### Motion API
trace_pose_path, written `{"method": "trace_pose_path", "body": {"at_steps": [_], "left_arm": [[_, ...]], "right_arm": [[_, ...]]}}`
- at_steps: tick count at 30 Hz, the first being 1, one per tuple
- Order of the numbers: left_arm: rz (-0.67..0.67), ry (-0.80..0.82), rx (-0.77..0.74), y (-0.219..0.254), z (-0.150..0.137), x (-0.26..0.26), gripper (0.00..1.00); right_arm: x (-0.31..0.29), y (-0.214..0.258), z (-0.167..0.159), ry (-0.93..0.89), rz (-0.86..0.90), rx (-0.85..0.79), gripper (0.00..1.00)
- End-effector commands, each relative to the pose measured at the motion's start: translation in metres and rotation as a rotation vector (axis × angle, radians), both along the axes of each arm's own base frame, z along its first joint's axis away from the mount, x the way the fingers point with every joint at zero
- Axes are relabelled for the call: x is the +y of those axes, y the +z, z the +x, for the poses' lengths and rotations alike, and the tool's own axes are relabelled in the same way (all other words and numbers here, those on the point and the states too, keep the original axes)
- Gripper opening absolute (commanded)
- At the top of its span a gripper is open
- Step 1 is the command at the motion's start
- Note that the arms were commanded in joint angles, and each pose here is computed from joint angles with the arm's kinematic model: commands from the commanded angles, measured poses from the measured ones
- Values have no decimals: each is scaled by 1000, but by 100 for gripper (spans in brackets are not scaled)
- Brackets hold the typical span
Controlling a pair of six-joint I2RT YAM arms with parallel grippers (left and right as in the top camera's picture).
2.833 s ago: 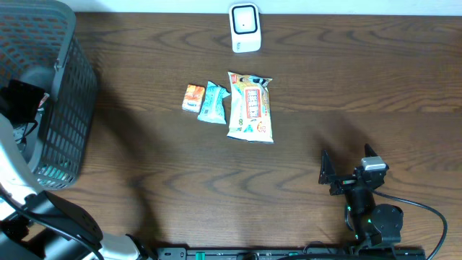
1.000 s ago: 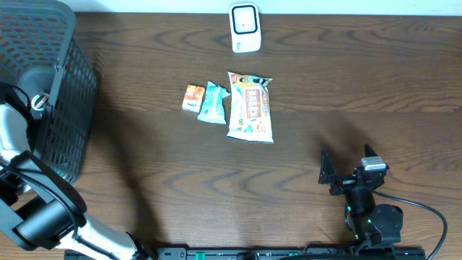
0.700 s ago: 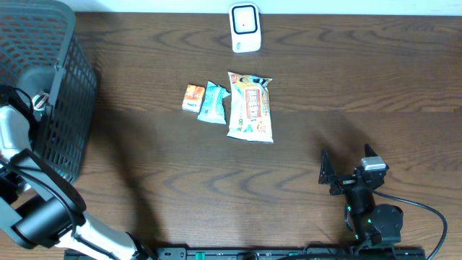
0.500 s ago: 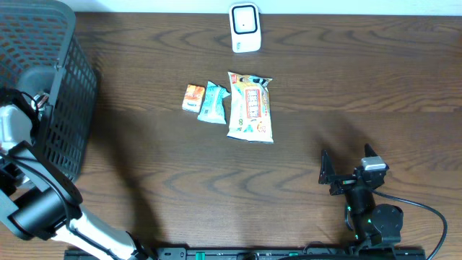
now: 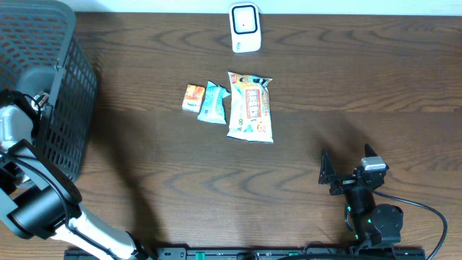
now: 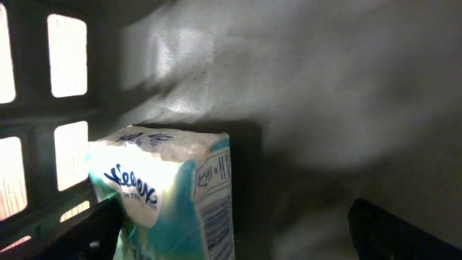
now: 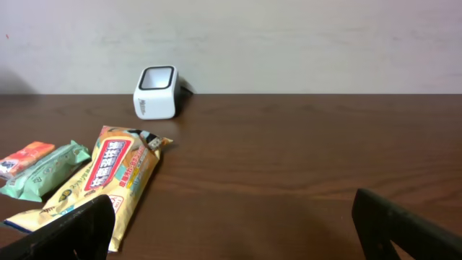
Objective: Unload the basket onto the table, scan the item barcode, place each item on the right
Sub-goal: 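Grasp the white-and-teal Kleenex tissue pack with the left gripper, then carry the tissue pack under the scanner and lower it onto the table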
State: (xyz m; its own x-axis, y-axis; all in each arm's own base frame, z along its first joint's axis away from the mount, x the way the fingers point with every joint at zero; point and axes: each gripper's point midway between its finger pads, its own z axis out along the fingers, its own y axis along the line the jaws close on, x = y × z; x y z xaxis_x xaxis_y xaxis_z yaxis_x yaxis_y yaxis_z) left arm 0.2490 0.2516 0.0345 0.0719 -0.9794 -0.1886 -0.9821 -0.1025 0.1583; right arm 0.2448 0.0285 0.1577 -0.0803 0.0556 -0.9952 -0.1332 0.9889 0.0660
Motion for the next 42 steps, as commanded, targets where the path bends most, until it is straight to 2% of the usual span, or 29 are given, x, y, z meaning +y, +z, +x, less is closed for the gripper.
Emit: {"method": "trace_pose_path", "body": {"at_steps": [1, 3, 8, 9, 12, 13, 18, 23, 24, 33, 42], "left_arm": [[5, 17, 38, -6, -8, 0, 94], [4, 17, 39, -6, -8, 0, 92], [9, 16, 33, -10, -8, 0, 75], [8, 16, 33, -10, -8, 0, 68], [5, 15, 37, -9, -9, -1, 36], [4, 15, 39, -9, -9, -1, 31], [18, 12, 21, 0, -5, 3, 23], [91, 14, -73, 43, 11, 15, 15], [111, 14, -99, 53, 14, 17, 10], [340, 13, -437, 181, 25, 20, 7], [632, -24, -874, 327, 22, 1, 8]], "right_arm": [[-1, 0, 0, -3, 2, 0, 99], [-1, 0, 0, -3, 2, 0, 99], [-1, 0, 0, -3, 2, 0, 99], [-1, 0, 0, -3, 2, 0, 99], [-1, 0, 0, -3, 2, 0, 99], [-1, 0, 0, -3, 2, 0, 99], [-1, 0, 0, -3, 2, 0, 99], [-1, 0, 0, -3, 2, 0, 99], [-1, 0, 0, -3, 2, 0, 99], [-1, 0, 0, -3, 2, 0, 99], [-1, 0, 0, -3, 2, 0, 99]]}}
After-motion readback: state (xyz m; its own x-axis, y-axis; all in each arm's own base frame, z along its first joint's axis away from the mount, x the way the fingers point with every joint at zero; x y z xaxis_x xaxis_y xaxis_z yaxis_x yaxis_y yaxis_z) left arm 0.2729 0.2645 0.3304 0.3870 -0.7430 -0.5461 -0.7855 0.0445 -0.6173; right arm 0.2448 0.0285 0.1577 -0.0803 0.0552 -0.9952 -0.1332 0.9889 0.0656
